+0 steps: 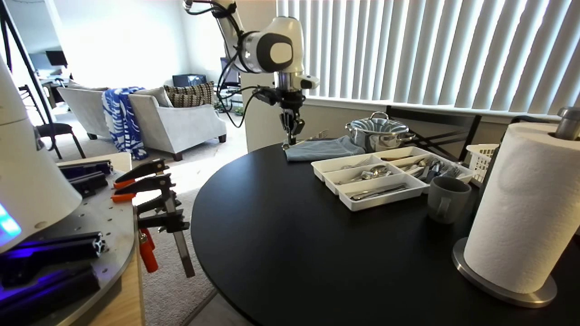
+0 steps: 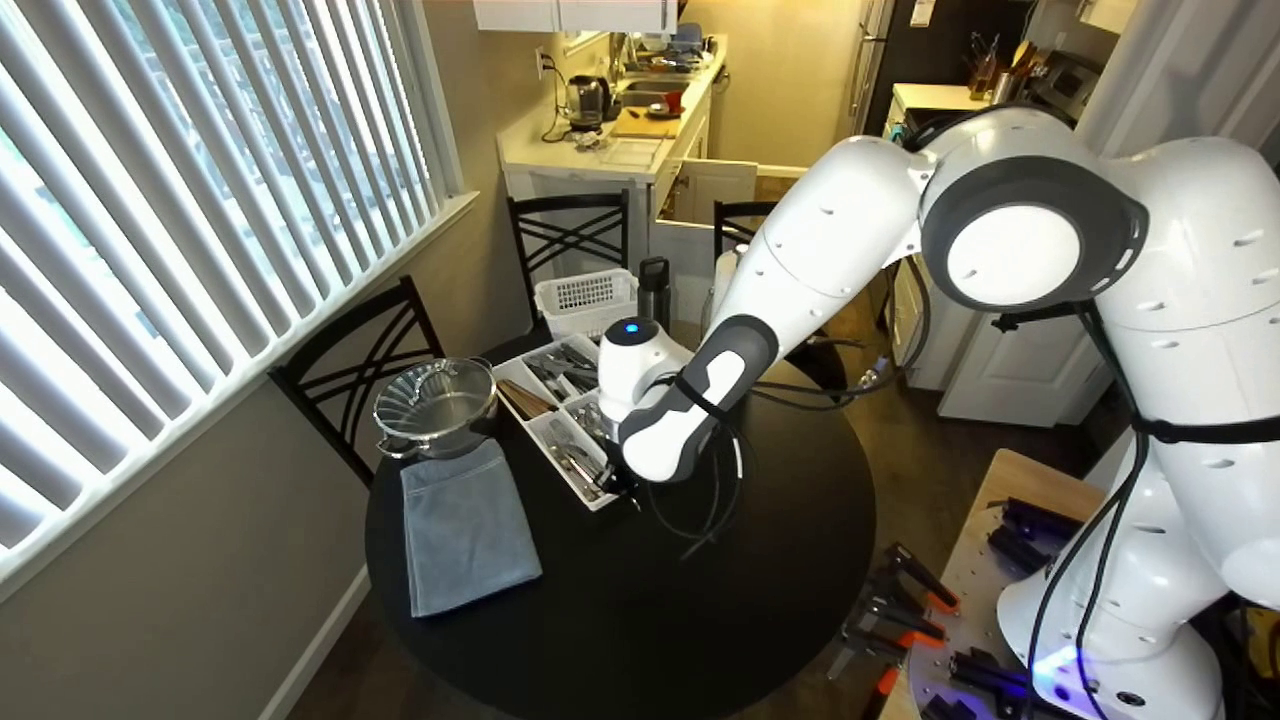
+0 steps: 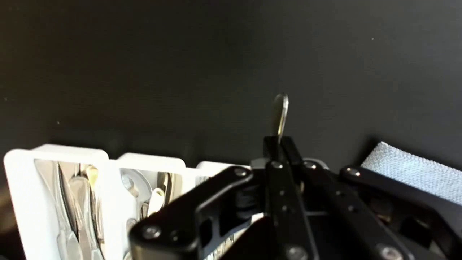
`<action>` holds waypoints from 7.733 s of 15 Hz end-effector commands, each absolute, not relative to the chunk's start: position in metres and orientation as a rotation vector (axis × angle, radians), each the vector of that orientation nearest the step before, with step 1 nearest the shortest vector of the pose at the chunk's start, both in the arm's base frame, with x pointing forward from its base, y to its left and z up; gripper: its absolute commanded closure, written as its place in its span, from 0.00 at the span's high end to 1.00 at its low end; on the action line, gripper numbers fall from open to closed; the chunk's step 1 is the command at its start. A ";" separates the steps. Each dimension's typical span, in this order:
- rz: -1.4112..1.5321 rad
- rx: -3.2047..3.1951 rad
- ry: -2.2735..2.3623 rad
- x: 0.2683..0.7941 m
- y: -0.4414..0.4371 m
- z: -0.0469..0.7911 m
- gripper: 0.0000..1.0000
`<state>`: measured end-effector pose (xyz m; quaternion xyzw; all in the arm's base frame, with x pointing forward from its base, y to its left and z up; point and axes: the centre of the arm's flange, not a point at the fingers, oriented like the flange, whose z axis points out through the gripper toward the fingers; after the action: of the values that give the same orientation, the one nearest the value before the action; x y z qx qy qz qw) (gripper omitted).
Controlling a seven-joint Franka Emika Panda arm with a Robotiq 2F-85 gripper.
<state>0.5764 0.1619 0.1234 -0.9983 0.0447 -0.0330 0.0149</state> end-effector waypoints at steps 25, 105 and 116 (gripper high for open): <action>0.002 -2.834 -0.002 0.505 0.098 0.014 0.01; -0.245 -3.006 0.636 0.744 0.031 -0.008 0.85; -0.219 -3.027 0.612 0.738 0.039 -0.004 0.03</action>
<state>0.7427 0.0369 -0.0057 -0.9792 0.1895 -0.0641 0.0331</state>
